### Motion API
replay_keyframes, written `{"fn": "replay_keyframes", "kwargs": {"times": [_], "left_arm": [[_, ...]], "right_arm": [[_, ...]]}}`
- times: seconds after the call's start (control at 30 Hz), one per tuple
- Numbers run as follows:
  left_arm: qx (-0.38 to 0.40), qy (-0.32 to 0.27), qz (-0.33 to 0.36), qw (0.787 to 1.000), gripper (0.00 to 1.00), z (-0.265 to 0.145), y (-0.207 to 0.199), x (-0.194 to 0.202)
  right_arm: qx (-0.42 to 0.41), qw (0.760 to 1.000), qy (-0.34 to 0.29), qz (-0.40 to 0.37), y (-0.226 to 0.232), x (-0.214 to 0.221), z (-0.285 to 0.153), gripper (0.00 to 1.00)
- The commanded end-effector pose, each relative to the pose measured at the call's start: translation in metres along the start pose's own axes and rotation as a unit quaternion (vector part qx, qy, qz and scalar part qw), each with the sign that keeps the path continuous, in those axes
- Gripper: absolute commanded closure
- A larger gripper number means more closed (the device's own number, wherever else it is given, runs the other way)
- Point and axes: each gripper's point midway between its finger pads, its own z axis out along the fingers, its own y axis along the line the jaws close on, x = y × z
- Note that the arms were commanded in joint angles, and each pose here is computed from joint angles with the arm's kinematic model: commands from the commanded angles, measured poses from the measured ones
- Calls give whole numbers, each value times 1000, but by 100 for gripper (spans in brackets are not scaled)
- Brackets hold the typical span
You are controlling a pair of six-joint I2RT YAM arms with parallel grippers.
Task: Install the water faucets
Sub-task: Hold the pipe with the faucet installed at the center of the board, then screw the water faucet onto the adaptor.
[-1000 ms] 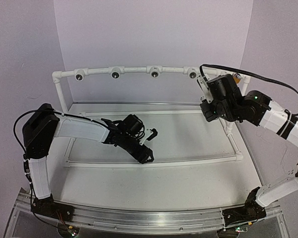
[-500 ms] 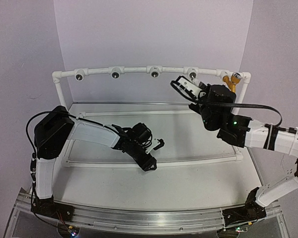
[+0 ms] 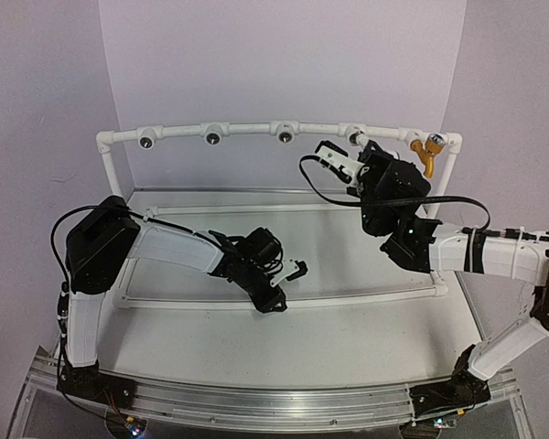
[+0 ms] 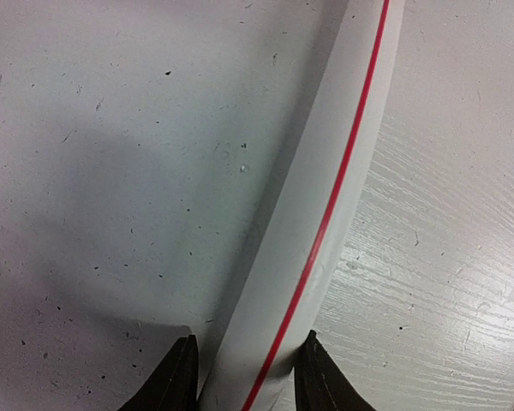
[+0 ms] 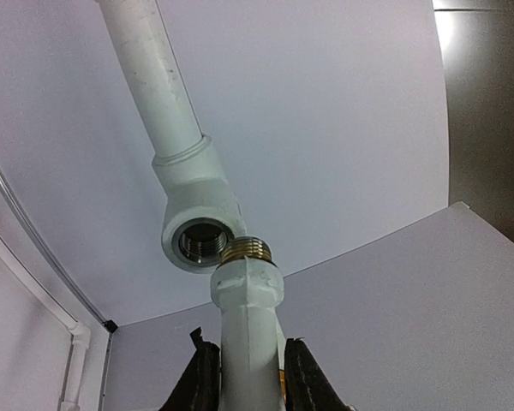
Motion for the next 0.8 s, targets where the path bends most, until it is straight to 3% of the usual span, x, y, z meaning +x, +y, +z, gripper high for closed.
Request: {"fn": "replay_keyframes", "kwargs": {"times": [0.0, 0.17, 0.77], "left_arm": [[-29, 38, -12, 999, 86, 22, 12, 24], [-25, 49, -16, 998, 100, 28, 11, 33], [-8, 89, -22, 996, 100, 44, 6, 68]], "right_arm": [[4, 1000, 17, 19, -11, 0, 8, 100], [-14, 999, 23, 33, -3, 2, 8, 100], [-13, 998, 26, 58, -4, -6, 20, 100]]}}
